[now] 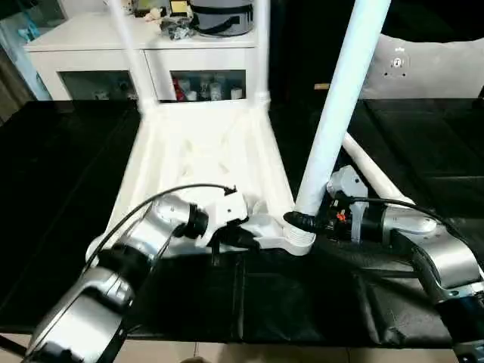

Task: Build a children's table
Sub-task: Insert table leg to table base

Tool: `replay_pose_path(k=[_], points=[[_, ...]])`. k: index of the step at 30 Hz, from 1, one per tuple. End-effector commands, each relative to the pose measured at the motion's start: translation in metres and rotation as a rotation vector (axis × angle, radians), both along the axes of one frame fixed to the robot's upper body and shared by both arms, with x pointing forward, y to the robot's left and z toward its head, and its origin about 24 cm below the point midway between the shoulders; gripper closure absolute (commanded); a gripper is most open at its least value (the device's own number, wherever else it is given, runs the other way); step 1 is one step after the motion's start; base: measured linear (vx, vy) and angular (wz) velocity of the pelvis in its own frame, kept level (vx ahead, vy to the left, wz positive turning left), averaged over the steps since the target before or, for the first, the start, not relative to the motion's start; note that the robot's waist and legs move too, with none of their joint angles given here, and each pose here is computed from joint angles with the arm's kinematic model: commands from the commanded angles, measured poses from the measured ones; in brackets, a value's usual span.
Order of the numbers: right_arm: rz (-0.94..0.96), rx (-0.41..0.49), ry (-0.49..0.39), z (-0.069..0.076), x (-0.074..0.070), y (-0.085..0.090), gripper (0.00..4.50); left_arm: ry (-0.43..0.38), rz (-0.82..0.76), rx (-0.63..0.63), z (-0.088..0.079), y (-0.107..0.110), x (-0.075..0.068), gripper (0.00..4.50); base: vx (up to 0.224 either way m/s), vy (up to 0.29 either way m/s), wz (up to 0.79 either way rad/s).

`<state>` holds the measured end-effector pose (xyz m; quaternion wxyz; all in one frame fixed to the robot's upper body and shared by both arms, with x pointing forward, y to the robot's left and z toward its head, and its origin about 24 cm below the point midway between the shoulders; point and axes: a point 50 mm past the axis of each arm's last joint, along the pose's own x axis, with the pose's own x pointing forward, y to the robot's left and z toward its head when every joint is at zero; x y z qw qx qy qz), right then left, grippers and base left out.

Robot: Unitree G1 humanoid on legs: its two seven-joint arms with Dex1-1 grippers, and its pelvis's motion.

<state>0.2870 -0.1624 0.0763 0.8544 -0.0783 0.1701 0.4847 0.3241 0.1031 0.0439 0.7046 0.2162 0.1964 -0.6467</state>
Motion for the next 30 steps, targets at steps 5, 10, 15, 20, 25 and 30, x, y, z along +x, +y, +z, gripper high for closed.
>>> replay_pose_path(k=[5,10,15,20,25,30], points=[[-0.055,-0.047,0.257,-0.053,-0.023,0.004,2.62,-0.155,0.091,-0.073,0.037,0.014,0.020,4.50,0.000,0.000,0.00],[-0.206,-0.067,0.209,-0.057,-0.017,0.005,2.62,-0.108,0.214,-0.078,0.022,0.036,-0.005,4.50,0.000,0.000,0.00],[-0.341,-0.058,0.170,-0.055,-0.002,0.006,2.62,-0.054,0.262,-0.121,0.019,0.025,-0.039,4.50,0.008,0.005,-0.07],[-0.384,-0.043,0.147,-0.049,0.012,0.007,2.62,-0.050,0.237,-0.134,0.022,-0.001,-0.063,4.50,0.000,0.000,0.00],[-0.338,-0.025,0.144,-0.046,0.012,0.014,2.63,-0.093,0.300,-0.130,0.030,-0.010,-0.062,4.50,0.000,0.000,0.00],[-0.325,-0.028,0.161,-0.051,0.006,0.015,2.63,-0.116,0.353,-0.099,0.032,-0.006,-0.059,4.50,0.000,0.000,0.00]])
